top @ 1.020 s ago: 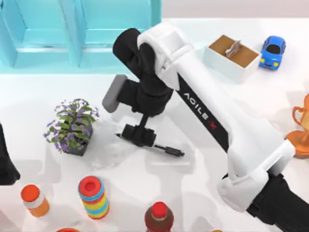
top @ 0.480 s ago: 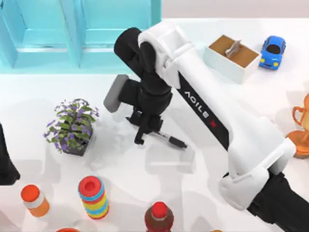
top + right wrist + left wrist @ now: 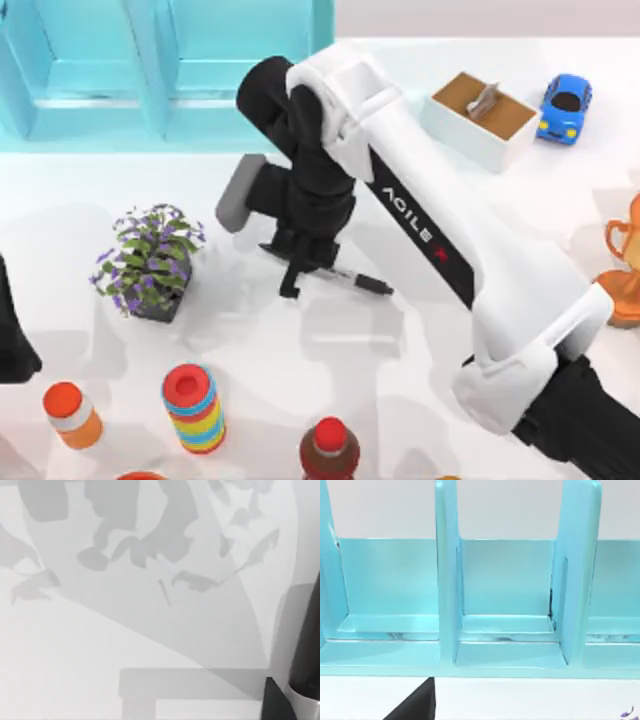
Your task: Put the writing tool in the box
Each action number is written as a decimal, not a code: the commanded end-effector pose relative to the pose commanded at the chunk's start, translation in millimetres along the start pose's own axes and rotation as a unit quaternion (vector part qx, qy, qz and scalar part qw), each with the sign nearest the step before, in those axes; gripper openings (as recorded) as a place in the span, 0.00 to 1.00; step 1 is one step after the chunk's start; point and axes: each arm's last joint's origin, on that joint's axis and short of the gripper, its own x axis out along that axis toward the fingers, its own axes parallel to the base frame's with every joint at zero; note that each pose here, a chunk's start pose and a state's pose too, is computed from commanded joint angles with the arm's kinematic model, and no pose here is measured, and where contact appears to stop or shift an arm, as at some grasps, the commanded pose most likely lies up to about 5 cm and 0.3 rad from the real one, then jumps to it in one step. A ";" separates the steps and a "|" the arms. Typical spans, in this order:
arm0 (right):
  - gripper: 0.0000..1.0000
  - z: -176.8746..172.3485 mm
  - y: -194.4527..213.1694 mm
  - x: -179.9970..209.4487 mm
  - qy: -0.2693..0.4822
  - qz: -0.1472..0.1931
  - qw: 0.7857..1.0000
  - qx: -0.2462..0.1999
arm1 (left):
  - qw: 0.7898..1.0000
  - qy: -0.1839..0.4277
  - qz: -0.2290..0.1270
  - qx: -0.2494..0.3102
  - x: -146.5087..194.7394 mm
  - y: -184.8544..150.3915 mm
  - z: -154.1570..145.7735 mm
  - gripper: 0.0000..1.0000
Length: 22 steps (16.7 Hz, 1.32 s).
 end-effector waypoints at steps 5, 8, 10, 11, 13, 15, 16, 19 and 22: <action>0.00 8.9 -0.5 -24.6 -0.010 -0.006 1.000 -0.006 | 1.000 0.000 0.000 0.000 0.0 0.0 0.0 1.00; 0.00 15.1 -1.7 -45.3 -0.002 -0.001 1.000 -0.005 | 1.000 0.000 0.000 0.000 0.0 0.0 0.0 1.00; 0.00 16.1 -1.3 -57.8 0.009 0.006 1.000 -0.003 | 1.000 0.000 0.000 0.000 0.0 0.0 0.0 1.00; 0.00 15.8 -0.5 -65.3 0.011 0.007 1.000 -0.003 | 1.000 0.000 0.000 0.000 0.0 0.0 0.0 1.00; 0.00 14.3 1.5 -82.1 0.008 0.005 1.000 -0.002 | 1.000 0.000 0.000 0.000 0.0 0.0 0.0 1.00; 0.00 12.4 2.8 -95.1 0.002 0.001 1.000 -0.001 | 1.000 0.000 0.000 0.000 0.0 0.0 0.0 1.00; 0.00 11.9 3.0 -98.1 0.000 0.000 1.000 0.000 | 1.000 0.000 0.000 0.000 0.0 0.0 0.0 1.00; 0.00 11.8 3.0 -98.7 0.000 0.000 1.000 0.000 | 1.000 0.000 0.000 0.000 0.0 0.0 0.0 1.00; 0.00 9.6 -0.7 -102.9 -0.007 -0.004 1.000 0.009 | 1.000 0.000 0.000 0.000 0.0 0.0 0.0 1.00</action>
